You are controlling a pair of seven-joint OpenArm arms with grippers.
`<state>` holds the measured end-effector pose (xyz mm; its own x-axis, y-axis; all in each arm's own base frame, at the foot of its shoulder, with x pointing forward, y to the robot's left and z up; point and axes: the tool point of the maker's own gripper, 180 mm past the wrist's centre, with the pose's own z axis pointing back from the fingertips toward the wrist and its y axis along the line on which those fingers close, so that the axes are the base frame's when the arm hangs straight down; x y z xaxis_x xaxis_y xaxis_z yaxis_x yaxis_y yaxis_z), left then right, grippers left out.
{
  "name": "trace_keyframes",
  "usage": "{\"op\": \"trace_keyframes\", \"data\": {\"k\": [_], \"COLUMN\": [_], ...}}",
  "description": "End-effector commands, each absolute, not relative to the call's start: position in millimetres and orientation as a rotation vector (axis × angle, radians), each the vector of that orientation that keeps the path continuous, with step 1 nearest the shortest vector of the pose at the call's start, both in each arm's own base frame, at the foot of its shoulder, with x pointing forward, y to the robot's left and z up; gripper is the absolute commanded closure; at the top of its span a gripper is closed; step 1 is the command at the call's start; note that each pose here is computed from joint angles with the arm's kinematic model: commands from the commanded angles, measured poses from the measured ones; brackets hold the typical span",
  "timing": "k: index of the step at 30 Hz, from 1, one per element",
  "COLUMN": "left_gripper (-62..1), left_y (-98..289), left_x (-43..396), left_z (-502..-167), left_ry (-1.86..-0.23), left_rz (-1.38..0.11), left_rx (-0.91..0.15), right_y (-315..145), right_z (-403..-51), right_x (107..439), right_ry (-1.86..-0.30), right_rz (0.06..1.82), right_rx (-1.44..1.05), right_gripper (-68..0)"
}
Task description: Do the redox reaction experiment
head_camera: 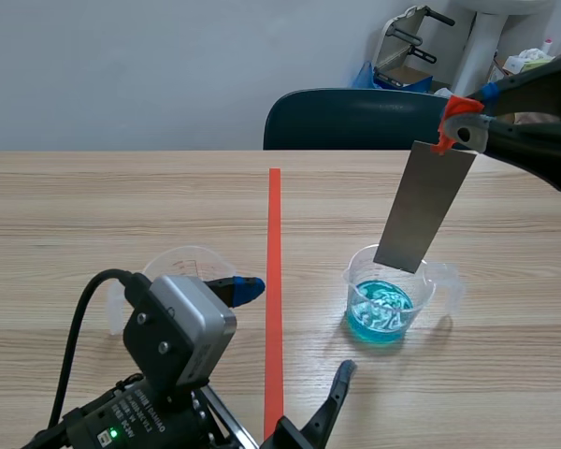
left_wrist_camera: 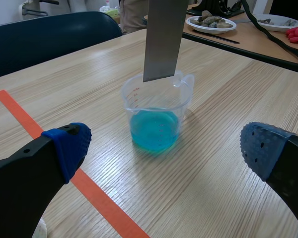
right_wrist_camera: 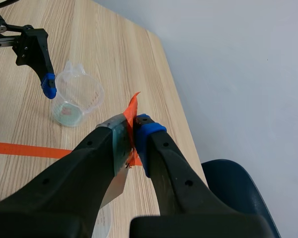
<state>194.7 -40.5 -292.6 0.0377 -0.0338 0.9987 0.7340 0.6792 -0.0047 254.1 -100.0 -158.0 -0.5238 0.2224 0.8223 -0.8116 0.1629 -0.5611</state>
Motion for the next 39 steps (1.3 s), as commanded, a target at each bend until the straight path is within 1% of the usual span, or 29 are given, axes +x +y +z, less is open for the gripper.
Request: {"op": "trace_keyframes", "data": {"k": [1, 7, 39], "left_gripper": [-62.3, -62.3, -62.3], "left_y": [-42.7, -42.7, -42.7], "left_x": [196.0, 196.0, 196.0], "left_z": [-285.4, -285.4, -285.4], "left_ry": [-1.450, -1.450, -1.450], "left_rz": [-0.647, -0.647, -0.647], "left_rx": [-0.640, -0.640, -0.640], "right_y": [-102.2, -103.9, -104.6], "right_z": [-140.8, -137.0, -140.3], "right_x": [256.3, 257.4, 259.5], "right_ry": [-1.616, -1.621, -1.605], "right_rz": [1.515, 1.498, 1.499], "right_rx": [0.577, 0.582, 0.565], "right_gripper": [-0.8, -0.8, -0.8]}}
